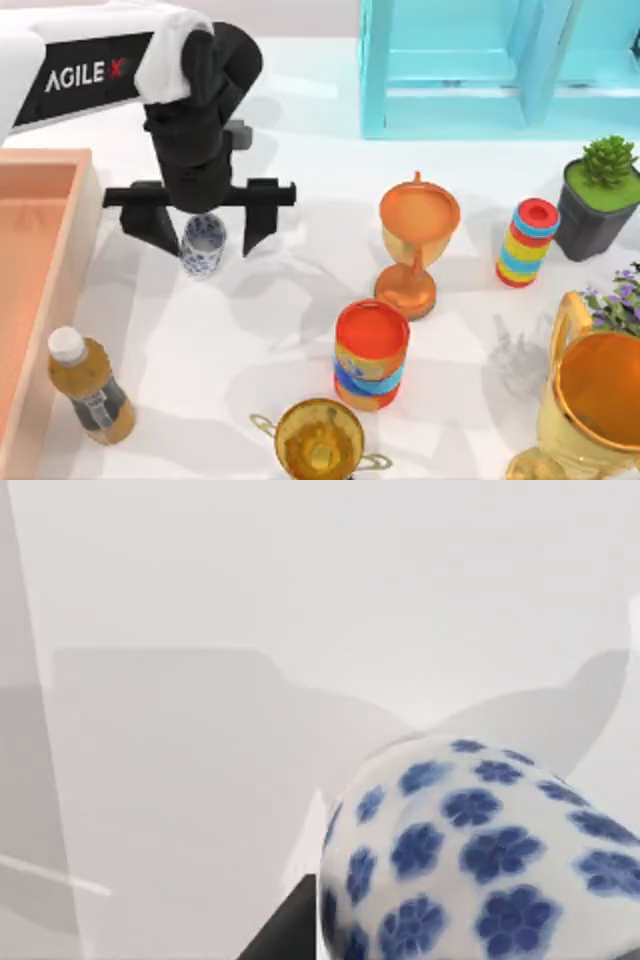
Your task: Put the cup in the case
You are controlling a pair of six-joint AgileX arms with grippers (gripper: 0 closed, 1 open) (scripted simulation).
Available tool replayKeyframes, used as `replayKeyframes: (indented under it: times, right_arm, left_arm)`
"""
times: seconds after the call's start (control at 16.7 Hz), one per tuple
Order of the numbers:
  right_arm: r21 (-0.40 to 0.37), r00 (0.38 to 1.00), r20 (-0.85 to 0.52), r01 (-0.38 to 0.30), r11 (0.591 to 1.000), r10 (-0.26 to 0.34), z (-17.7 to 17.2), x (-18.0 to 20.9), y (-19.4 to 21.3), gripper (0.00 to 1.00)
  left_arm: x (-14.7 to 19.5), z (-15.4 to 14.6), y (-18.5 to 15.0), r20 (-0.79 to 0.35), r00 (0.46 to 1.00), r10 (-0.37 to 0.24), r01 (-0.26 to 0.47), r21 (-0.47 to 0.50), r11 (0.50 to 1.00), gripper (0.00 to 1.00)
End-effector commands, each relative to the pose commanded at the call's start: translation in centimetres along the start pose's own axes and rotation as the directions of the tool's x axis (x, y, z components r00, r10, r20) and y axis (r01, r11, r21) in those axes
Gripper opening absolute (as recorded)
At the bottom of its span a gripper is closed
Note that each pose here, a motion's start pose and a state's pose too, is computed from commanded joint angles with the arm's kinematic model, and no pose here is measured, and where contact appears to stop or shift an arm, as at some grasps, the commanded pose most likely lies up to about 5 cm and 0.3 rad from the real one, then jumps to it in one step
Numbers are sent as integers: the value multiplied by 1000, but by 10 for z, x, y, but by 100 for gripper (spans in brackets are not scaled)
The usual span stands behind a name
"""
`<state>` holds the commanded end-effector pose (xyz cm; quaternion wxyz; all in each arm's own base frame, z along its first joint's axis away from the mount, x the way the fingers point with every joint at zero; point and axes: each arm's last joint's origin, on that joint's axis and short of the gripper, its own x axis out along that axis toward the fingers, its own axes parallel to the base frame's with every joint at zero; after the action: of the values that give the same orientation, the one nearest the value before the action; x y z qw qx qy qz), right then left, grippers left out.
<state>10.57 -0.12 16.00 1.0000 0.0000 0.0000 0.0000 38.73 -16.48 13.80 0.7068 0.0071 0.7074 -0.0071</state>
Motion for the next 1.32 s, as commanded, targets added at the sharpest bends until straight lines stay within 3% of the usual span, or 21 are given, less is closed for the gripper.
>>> replayKeyframes:
  times: [0.42,1.02,1.32]
  right_arm:
    - [0,1000,0,0,1000,0,0,0,0,100]
    - [0,1000,0,0,1000,0,0,0,0,100]
    - [0,1000,0,0,1000,0,0,0,0,100]
  left_arm:
    - [0,0,0,0,1000,0,0,0,1000,2]
    - [-1,0,0,2,1000,-2,2,2,1000,0]
    - [-42,2,26,68,996,-59,52,99,994,0]
